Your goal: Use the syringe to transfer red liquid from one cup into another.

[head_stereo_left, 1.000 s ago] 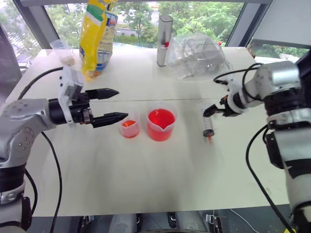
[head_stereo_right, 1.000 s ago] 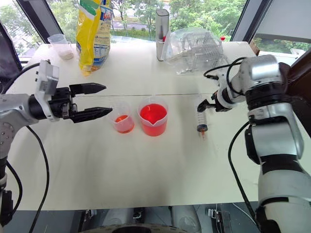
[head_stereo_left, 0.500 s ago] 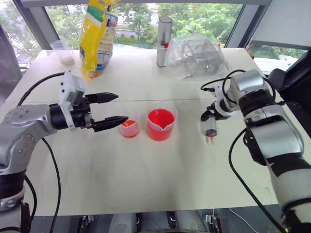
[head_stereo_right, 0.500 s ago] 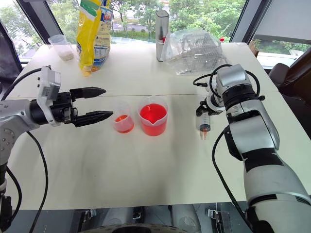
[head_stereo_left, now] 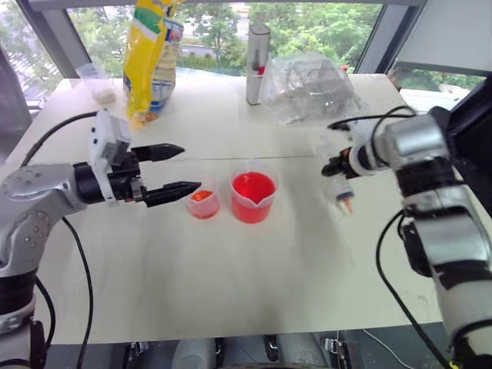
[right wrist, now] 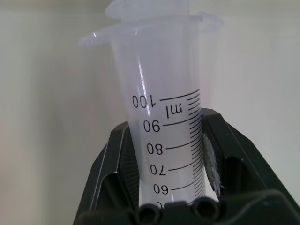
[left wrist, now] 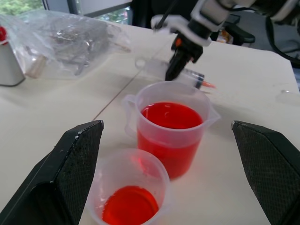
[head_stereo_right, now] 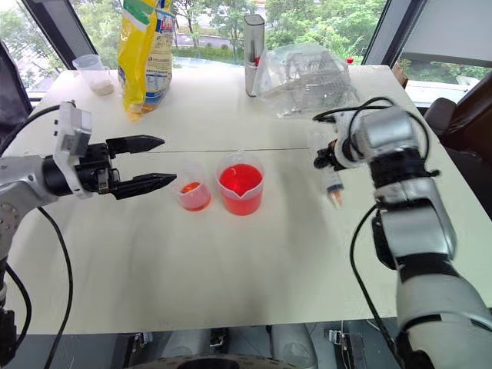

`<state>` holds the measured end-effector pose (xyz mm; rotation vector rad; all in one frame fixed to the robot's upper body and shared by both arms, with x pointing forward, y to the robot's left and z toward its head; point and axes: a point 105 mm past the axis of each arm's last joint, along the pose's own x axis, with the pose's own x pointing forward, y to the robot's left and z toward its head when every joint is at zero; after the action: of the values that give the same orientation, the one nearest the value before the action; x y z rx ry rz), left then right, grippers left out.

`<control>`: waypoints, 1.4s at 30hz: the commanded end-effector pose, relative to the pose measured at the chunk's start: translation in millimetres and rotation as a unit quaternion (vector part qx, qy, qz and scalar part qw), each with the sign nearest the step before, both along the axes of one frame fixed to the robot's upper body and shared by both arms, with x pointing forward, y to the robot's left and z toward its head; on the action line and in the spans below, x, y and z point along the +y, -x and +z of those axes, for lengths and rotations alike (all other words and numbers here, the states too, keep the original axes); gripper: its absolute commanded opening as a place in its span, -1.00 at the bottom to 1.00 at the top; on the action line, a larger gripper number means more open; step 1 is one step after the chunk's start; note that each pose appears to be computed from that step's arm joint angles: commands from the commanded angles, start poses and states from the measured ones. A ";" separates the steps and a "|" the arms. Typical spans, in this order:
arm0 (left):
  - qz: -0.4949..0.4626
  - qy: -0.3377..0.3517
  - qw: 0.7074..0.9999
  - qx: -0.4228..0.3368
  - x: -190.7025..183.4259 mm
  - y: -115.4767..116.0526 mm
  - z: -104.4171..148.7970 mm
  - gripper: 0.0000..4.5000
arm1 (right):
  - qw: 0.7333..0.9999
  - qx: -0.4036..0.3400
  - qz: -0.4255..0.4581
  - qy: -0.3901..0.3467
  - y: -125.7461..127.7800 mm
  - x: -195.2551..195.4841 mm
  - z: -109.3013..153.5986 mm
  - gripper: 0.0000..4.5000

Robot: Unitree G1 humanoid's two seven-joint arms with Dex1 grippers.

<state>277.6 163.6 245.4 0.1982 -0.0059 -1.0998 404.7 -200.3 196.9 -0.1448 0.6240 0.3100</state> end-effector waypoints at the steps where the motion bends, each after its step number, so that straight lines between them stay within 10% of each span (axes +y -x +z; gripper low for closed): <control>1: -0.013 0.005 1.000 -0.023 0.2 -1.2 16.6 1.00 | 0.973 -0.222 0.058 -0.007 18.9 13.1 83.8 -0.36; 7: -0.045 0.011 0.998 -0.033 -4.8 -15.2 34.2 1.00 | 0.891 -0.389 0.203 -0.118 79.1 71.9 150.0 -0.36; 14: -0.082 0.003 0.995 -0.048 -14.4 -29.5 49.0 1.00 | 0.829 -0.400 0.314 -0.234 108.2 125.7 131.8 -0.36; 28: -0.118 0.015 0.991 -0.057 -30.8 -31.0 61.3 1.00 | 0.852 -0.379 0.294 -0.211 85.7 144.3 25.3 -0.36; 42: -0.136 0.036 0.988 -0.070 -64.0 -43.8 70.5 1.00 | 0.846 -0.394 0.304 -0.191 91.3 150.4 17.4 -0.36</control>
<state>323.4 101.2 305.5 0.1783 -0.1629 -1.3571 319.6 -51.5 200.7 -0.0577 -0.2706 0.9141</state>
